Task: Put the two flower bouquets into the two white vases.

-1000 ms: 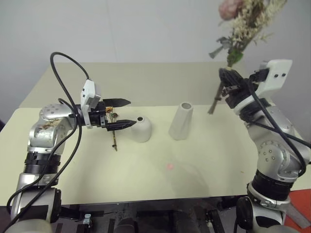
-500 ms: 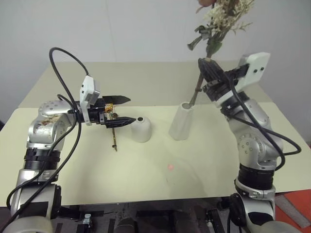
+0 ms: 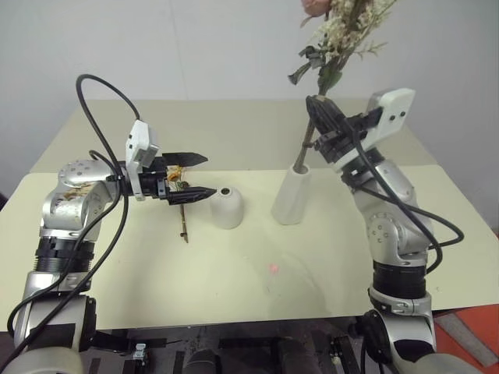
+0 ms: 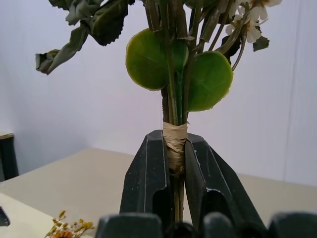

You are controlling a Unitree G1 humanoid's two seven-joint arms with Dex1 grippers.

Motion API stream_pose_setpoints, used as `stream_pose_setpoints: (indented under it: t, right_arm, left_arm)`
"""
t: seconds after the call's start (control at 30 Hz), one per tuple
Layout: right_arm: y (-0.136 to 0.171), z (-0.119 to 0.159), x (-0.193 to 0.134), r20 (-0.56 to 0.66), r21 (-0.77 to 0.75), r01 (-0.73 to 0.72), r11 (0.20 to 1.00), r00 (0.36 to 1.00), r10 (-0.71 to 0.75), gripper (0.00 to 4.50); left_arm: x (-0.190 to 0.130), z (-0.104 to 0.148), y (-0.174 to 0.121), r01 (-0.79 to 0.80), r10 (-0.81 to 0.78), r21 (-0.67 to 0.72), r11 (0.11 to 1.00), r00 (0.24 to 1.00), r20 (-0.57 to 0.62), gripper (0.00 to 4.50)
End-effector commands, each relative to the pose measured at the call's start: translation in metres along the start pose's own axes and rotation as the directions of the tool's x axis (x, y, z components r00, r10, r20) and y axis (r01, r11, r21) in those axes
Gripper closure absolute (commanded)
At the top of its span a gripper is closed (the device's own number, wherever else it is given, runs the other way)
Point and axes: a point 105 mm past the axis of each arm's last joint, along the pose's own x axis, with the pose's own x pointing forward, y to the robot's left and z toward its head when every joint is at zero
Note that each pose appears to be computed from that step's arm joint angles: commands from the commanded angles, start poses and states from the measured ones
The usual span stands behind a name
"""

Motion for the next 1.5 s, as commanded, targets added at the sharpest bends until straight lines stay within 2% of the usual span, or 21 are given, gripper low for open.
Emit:
stream_pose_setpoints:
  t: [0.03,0.73,1.27,1.5]
  right_arm:
    - [-0.001,-0.005,-0.003,-0.016,-0.012,0.008,1.0,1.0,-0.008,4.27]
    - [0.019,0.02,-0.004,0.038,-0.062,-0.032,0.998,0.999,0.034,4.27]
    - [0.001,-0.01,-0.01,-0.035,-0.046,0.026,0.999,0.999,-0.028,4.27]
    - [0.003,-0.024,-0.009,-0.054,-0.043,0.029,0.999,0.998,-0.031,4.27]
  left_arm:
    - [-0.005,0.027,0.003,-0.011,0.008,0.043,0.999,0.998,0.068,0.0]
    - [-0.006,0.032,0.007,-0.025,0.022,0.035,0.999,0.996,0.086,0.0]
    - [-0.01,0.035,0.008,-0.036,0.032,0.038,0.999,0.994,0.101,0.0]
    - [-0.013,0.036,0.009,-0.042,0.038,0.043,0.998,0.995,0.095,0.0]
